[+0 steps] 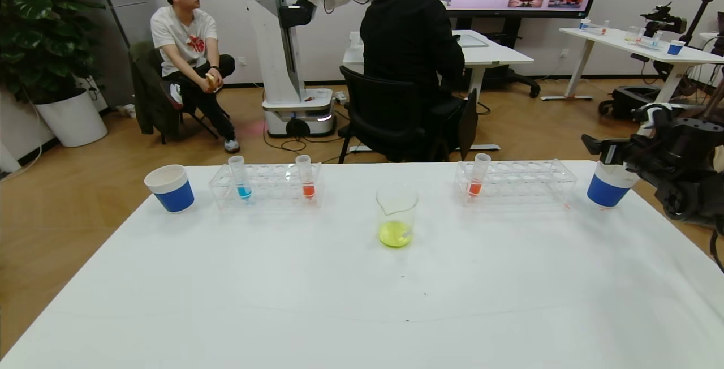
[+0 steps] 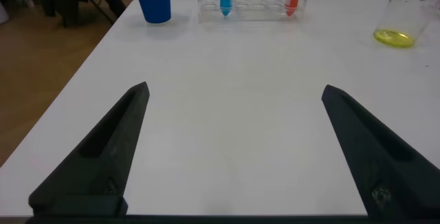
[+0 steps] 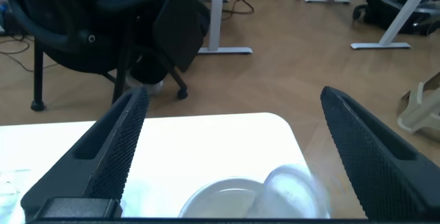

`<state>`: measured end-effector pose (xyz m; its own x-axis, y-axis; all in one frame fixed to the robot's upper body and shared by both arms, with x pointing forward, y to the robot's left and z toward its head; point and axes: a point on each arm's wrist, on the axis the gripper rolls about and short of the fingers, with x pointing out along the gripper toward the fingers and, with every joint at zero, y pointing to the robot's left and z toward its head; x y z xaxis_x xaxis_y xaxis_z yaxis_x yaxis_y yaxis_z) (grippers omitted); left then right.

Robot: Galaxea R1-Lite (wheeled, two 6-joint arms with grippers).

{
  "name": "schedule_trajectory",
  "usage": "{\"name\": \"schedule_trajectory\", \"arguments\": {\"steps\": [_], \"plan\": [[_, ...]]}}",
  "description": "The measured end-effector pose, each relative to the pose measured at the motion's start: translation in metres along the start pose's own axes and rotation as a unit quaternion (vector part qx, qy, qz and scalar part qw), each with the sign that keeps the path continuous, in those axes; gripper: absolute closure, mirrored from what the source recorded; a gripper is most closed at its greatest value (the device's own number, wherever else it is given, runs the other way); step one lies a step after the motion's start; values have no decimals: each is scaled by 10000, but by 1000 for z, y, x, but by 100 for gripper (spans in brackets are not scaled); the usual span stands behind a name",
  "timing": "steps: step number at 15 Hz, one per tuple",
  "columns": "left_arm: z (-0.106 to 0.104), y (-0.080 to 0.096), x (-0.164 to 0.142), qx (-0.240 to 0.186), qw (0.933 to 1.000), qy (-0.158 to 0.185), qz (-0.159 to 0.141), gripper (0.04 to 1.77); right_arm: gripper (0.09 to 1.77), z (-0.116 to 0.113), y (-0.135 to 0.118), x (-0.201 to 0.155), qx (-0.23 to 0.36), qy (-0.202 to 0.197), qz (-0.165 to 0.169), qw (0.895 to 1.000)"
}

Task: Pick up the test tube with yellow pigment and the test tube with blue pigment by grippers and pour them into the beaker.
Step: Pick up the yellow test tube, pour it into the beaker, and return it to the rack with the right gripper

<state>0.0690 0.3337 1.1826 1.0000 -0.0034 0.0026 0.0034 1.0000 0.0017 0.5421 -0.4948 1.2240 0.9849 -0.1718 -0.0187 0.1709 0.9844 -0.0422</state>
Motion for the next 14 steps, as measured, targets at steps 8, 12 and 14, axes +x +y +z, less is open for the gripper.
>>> {"name": "schedule_trajectory", "arguments": {"steps": [8, 12, 14], "plan": [[0, 0, 0, 0, 10000, 0, 0, 6, 12, 75, 96, -42, -19, -406, 1034, 9938], [0, 0, 0, 0, 10000, 0, 0, 6, 12, 117, 162, -105, 34, -638, 1694, 9835], [0, 0, 0, 0, 10000, 0, 0, 6, 12, 138, 172, -143, 63, -831, 1910, 9780]]}}
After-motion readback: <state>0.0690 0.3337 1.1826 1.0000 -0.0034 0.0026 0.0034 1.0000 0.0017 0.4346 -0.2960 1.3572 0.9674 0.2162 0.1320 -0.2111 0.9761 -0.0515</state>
